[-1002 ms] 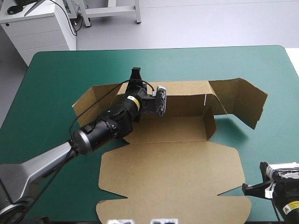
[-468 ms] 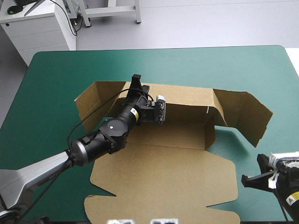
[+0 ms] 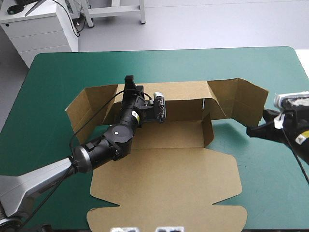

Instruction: Fold the box

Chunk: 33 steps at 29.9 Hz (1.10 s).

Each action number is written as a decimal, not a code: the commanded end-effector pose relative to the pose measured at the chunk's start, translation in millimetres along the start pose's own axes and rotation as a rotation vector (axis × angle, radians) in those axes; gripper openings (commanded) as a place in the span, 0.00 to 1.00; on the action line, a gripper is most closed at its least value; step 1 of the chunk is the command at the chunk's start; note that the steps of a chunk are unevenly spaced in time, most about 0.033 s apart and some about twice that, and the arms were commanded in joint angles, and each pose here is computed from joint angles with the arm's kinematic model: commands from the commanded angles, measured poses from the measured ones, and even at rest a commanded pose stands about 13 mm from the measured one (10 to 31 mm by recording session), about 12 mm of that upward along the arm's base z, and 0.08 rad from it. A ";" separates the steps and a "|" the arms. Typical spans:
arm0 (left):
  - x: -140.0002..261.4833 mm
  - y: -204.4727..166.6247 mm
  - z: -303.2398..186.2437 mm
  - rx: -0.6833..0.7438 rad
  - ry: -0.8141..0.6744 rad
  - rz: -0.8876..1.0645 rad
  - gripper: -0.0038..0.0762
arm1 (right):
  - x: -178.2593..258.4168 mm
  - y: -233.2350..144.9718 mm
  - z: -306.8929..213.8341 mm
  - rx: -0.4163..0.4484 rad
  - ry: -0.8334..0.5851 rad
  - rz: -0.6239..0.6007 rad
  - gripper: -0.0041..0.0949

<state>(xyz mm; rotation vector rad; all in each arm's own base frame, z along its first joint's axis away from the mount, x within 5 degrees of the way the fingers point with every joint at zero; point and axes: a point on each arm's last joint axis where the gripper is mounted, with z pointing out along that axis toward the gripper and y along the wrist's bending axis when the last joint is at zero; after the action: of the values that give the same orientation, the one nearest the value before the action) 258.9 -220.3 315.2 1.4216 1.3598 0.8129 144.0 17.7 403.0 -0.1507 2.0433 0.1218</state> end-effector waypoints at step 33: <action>6.7 -4.2 -11.6 -0.010 -0.019 -0.009 0.04 | -130.0 -13.1 172.3 -0.110 0.241 0.063 0.02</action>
<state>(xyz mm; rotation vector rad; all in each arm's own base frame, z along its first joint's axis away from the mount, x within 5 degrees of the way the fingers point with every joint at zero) 252.1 -214.1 296.6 1.4761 1.3559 0.8218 350.9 39.3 421.7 -0.2265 2.3551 0.2396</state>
